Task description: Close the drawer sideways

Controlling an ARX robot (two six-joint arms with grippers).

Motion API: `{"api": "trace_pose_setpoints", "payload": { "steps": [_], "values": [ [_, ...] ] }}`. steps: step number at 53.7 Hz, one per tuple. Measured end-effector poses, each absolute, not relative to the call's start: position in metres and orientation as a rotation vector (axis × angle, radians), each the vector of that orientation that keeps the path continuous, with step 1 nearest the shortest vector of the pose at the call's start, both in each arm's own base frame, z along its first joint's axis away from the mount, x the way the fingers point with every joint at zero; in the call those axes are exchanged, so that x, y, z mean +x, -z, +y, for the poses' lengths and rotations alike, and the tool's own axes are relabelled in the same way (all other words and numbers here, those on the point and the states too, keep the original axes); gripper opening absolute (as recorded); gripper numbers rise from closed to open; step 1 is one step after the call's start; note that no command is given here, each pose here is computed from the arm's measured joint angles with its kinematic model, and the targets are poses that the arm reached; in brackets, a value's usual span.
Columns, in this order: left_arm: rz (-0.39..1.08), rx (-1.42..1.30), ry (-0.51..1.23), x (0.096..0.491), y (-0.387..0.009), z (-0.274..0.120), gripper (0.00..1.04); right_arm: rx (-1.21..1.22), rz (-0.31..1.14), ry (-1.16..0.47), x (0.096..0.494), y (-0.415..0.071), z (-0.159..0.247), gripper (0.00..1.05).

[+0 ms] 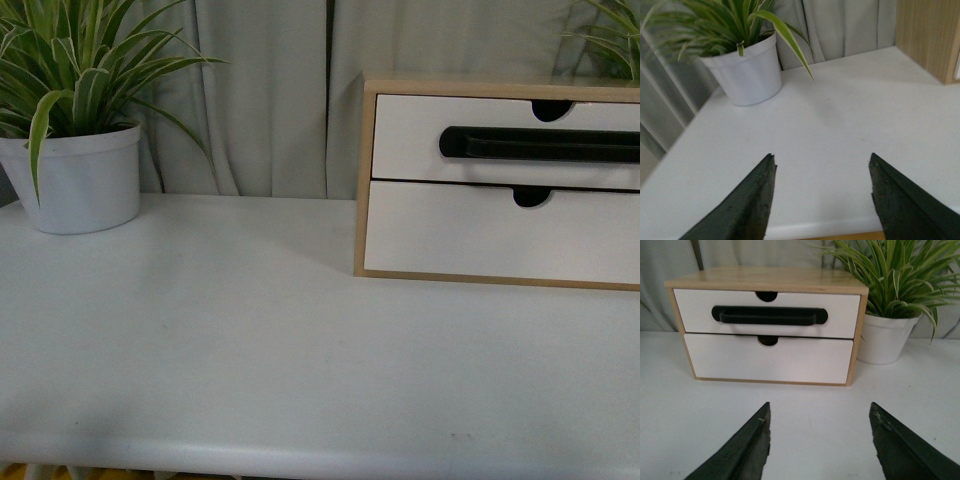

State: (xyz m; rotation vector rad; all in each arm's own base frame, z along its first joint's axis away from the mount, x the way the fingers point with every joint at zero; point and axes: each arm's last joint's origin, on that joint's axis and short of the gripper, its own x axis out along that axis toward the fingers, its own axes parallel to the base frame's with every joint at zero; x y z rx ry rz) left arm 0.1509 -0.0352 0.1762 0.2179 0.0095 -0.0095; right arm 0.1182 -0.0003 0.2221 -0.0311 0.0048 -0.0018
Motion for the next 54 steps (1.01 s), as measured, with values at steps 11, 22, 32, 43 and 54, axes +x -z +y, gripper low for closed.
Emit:
{"api": "trace_pose_setpoints", "payload": {
  "steps": [11, 22, 32, 43, 54],
  "values": [
    [0.009, 0.026, 0.006, 0.138, -0.164, -0.019, 0.1, -0.015, 0.007, 0.002, 0.113, -0.2, 0.0, 0.09],
    [-0.007, 0.011, 0.005, 0.13, -0.168, -0.013, 0.04, -0.012, 0.005, 0.002, 0.11, -0.19, 0.0, 0.01],
    [-0.011, 0.005, -0.003, 0.124, -0.17, -0.001, 0.04, -0.012, 0.022, 0.001, 0.102, -0.182, 0.0, 0.01],
    [-0.014, 0.002, 0.003, 0.118, -0.17, 0.0, 0.04, -0.012, -0.002, 0.002, 0.098, -0.179, 0.0, 0.01],
    [-0.014, 0.002, 0.002, 0.113, -0.17, 0.0, 0.04, -0.012, 0.001, 0.001, 0.098, -0.166, 0.0, 0.01]
  ]
}}
